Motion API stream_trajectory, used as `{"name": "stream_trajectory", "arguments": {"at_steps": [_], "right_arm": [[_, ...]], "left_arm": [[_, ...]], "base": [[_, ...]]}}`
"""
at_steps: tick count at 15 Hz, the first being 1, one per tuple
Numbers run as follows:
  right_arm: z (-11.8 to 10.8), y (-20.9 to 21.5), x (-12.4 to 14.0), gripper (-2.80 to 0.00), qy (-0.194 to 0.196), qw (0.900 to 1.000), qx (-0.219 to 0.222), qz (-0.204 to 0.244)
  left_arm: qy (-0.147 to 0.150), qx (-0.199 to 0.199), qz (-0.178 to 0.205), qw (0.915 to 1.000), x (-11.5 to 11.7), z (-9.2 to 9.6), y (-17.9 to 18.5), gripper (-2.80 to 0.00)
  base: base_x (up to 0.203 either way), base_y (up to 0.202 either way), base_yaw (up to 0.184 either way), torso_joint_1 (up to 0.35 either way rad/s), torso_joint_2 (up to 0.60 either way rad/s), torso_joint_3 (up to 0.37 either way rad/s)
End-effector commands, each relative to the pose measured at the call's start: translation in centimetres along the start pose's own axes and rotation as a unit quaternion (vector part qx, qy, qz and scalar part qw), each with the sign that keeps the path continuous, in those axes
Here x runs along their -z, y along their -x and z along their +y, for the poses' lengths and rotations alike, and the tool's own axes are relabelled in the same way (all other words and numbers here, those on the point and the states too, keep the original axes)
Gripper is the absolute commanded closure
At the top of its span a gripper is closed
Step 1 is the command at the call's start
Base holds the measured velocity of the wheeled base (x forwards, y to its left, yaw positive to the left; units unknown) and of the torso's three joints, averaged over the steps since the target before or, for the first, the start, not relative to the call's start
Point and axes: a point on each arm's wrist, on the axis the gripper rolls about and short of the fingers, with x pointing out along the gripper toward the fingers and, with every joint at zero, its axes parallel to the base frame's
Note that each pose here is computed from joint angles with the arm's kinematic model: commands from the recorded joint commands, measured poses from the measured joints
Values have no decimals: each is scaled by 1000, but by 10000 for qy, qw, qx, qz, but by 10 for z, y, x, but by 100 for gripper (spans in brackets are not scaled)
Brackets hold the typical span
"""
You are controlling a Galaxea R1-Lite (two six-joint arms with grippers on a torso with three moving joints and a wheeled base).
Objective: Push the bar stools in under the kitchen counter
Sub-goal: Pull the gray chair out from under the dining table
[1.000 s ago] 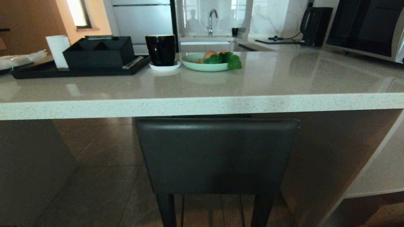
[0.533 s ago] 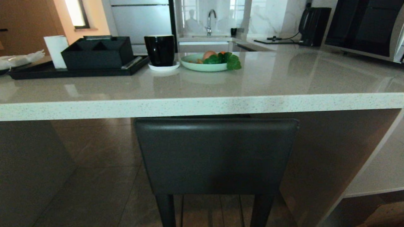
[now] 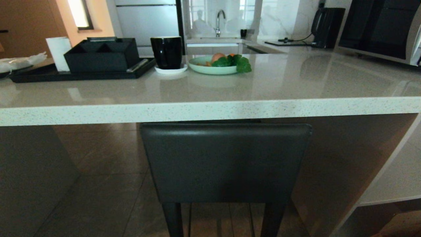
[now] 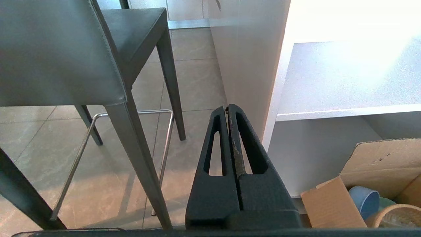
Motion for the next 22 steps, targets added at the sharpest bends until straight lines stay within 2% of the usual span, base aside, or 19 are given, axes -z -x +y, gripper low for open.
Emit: {"name": "stream_trajectory", "arguments": {"at_steps": [1, 3, 4, 22], "right_arm": [[0, 0, 0, 0, 2, 10000, -2, 15], [0, 0, 0, 0, 2, 10000, -2, 15], [0, 0, 0, -280, 2, 10000, -2, 15], [0, 0, 0, -280, -28, 10000, -2, -7]], "left_arm": [[0, -2, 12, 10000, 0, 0, 0, 0], [6, -2, 12, 10000, 0, 0, 0, 0], [3, -2, 10, 10000, 0, 0, 0, -280], [13, -8, 3, 10000, 0, 0, 0, -280]], "base": [[0, 0, 0, 0, 0, 0], [0, 0, 0, 0, 0, 0], [0, 0, 0, 0, 0, 0], [0, 0, 0, 0, 0, 0]]}}
